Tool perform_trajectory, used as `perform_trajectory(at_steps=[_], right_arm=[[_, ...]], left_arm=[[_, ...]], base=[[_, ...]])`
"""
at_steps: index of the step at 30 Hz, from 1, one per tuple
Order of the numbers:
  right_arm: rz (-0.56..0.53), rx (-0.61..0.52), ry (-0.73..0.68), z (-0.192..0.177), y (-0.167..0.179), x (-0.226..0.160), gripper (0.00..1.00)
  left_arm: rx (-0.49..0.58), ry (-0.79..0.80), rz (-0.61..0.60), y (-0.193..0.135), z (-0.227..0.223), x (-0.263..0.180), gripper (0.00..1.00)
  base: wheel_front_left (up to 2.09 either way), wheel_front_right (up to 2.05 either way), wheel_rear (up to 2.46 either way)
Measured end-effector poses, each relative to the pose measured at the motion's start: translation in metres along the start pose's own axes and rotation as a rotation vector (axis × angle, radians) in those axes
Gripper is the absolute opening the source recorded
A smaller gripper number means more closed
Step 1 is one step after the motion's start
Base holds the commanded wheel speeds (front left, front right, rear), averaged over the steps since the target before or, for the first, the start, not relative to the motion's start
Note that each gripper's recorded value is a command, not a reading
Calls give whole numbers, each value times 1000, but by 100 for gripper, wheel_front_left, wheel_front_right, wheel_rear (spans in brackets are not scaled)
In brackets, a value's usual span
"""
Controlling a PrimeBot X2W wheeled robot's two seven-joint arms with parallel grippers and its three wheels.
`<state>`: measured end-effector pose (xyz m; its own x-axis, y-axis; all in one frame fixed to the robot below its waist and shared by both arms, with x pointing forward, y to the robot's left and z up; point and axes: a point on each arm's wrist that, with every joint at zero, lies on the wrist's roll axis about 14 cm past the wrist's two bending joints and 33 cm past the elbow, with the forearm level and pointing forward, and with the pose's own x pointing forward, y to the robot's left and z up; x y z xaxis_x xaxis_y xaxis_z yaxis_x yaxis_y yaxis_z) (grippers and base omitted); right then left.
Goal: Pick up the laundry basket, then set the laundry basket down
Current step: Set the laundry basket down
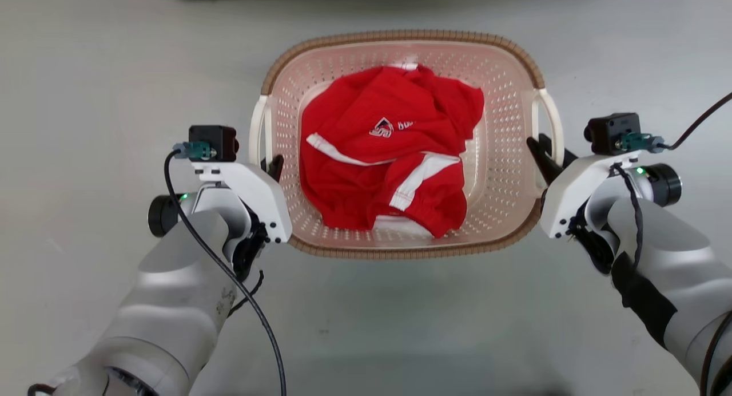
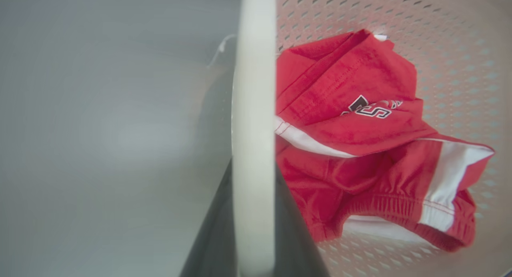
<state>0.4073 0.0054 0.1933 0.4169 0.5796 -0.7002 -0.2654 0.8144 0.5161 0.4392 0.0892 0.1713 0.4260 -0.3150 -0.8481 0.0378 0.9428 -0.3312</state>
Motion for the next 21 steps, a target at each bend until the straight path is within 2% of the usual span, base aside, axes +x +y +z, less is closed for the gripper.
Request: perform_trajectory(at_steps=[12, 21], right_arm=[[8, -7, 1, -2, -17, 25, 0], [7, -19, -52, 15, -27, 32, 0]], left_arm=[[34, -11, 4, 10, 6, 28, 0], [35, -38, -3, 9, 13, 37, 0]], base=[[0, 0, 0], [0, 0, 0]])
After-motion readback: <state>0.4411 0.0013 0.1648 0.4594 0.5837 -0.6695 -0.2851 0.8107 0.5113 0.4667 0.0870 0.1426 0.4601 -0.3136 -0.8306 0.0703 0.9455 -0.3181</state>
